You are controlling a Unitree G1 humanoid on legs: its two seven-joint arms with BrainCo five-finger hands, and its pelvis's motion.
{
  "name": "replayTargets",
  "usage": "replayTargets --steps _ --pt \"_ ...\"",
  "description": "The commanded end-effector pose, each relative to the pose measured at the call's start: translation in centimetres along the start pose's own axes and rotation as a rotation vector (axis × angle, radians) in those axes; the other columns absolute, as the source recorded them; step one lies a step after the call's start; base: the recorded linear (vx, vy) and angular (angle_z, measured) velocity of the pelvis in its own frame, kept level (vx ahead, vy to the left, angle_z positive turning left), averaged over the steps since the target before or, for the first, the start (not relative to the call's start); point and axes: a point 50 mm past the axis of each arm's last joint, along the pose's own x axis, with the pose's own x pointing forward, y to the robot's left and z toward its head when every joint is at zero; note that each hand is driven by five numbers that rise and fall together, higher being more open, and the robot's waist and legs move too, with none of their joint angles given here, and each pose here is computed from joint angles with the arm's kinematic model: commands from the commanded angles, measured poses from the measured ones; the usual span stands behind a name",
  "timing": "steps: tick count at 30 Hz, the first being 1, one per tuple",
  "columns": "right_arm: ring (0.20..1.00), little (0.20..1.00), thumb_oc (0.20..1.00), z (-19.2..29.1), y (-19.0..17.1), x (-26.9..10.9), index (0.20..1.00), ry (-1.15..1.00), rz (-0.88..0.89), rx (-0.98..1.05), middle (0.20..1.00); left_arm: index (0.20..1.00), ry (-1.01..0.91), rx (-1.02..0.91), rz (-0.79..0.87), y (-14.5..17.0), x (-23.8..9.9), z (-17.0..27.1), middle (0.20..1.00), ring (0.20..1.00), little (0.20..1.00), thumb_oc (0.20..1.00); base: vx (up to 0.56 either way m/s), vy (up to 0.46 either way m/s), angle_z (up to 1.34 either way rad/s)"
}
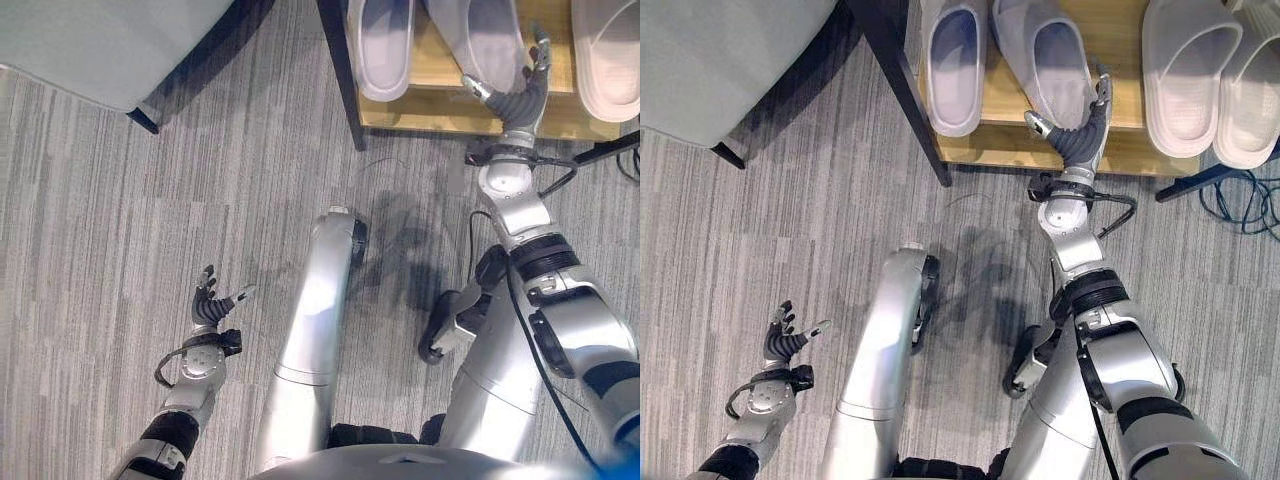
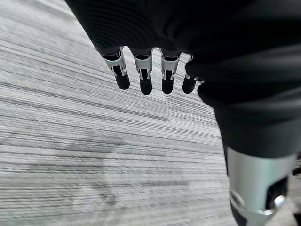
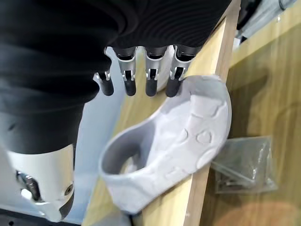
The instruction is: Arrange the slippers neatly on the shoe rack.
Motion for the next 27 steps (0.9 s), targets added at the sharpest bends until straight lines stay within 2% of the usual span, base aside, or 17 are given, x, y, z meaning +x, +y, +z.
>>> replayTargets --steps 1,11,27 --pt "1.0 1.0 1.0 2.2 -0.6 1.4 1.0 -0.063 -0.037 0.083 1.0 1.0 0.026 0.049 0.061 2.9 -1.1 -1.4 1.0 1.0 1.0 1.0 0.0 0.0 0.0" --pt "1.0 1.0 1.0 8.2 -2.5 3.1 1.0 -0.319 -0.136 0.133 1.0 1.0 0.076 0.121 0.112 3.8 -0.9 -2.6 1.0 1.0 1.0 1.0 0.0 0.0 0.0" --pt "1.0 1.0 1.0 3.4 -3.6 2.8 1.0 -0.128 -0.158 0.13 1.0 1.0 0.107 0.108 0.115 3.3 -0.8 -3.1 1.0 1.0 1.0 1.0 0.0 0.0 0.0"
